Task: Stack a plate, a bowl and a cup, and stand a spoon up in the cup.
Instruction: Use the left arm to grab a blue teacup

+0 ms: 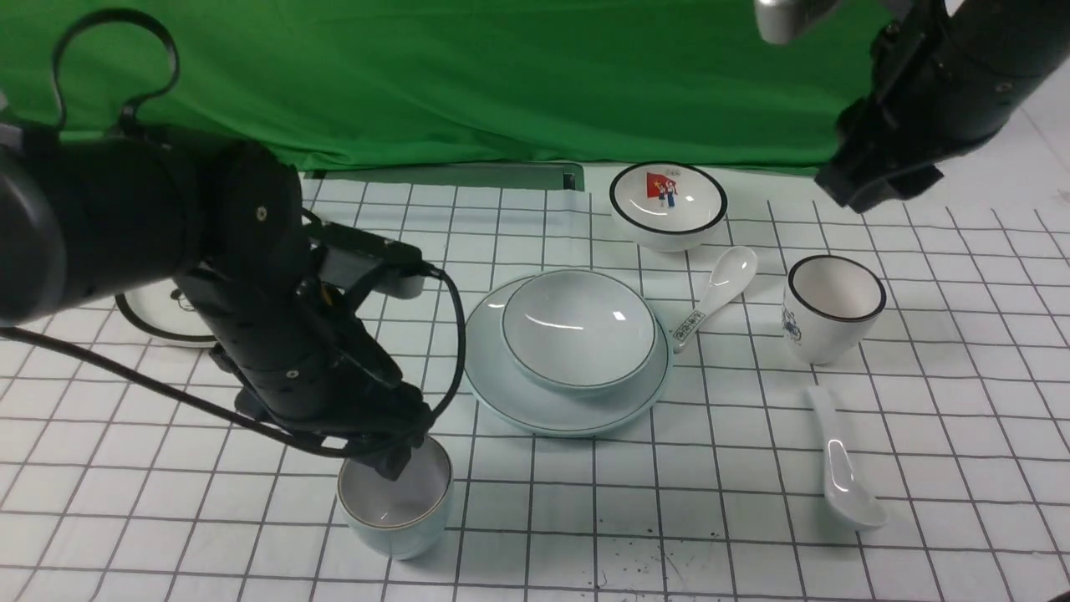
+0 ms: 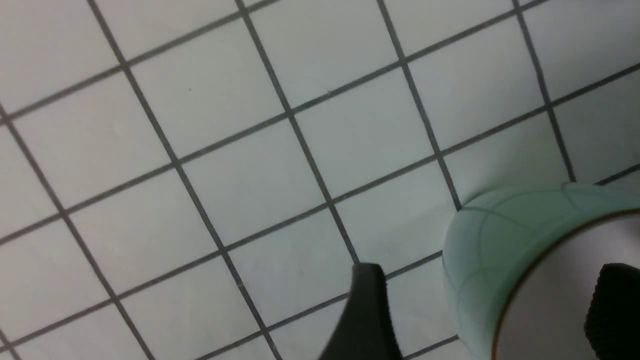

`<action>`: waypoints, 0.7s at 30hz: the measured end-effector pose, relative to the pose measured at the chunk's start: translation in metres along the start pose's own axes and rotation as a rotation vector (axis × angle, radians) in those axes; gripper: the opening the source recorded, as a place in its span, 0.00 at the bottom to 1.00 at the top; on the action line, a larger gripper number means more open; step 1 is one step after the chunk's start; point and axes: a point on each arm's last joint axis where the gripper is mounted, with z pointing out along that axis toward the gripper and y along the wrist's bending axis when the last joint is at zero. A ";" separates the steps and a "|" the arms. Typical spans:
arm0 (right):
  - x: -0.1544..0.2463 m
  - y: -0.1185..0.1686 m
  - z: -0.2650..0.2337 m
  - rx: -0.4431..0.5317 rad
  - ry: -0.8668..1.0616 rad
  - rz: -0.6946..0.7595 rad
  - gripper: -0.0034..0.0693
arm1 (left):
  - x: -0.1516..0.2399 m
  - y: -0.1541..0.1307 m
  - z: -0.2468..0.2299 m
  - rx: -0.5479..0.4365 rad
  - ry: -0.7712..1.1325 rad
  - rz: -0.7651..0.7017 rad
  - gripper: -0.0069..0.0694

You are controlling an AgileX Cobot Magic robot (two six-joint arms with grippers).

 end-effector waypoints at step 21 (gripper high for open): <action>0.050 0.004 -0.045 0.025 -0.051 0.084 0.38 | -0.047 -0.010 -0.089 0.012 -0.257 0.114 0.08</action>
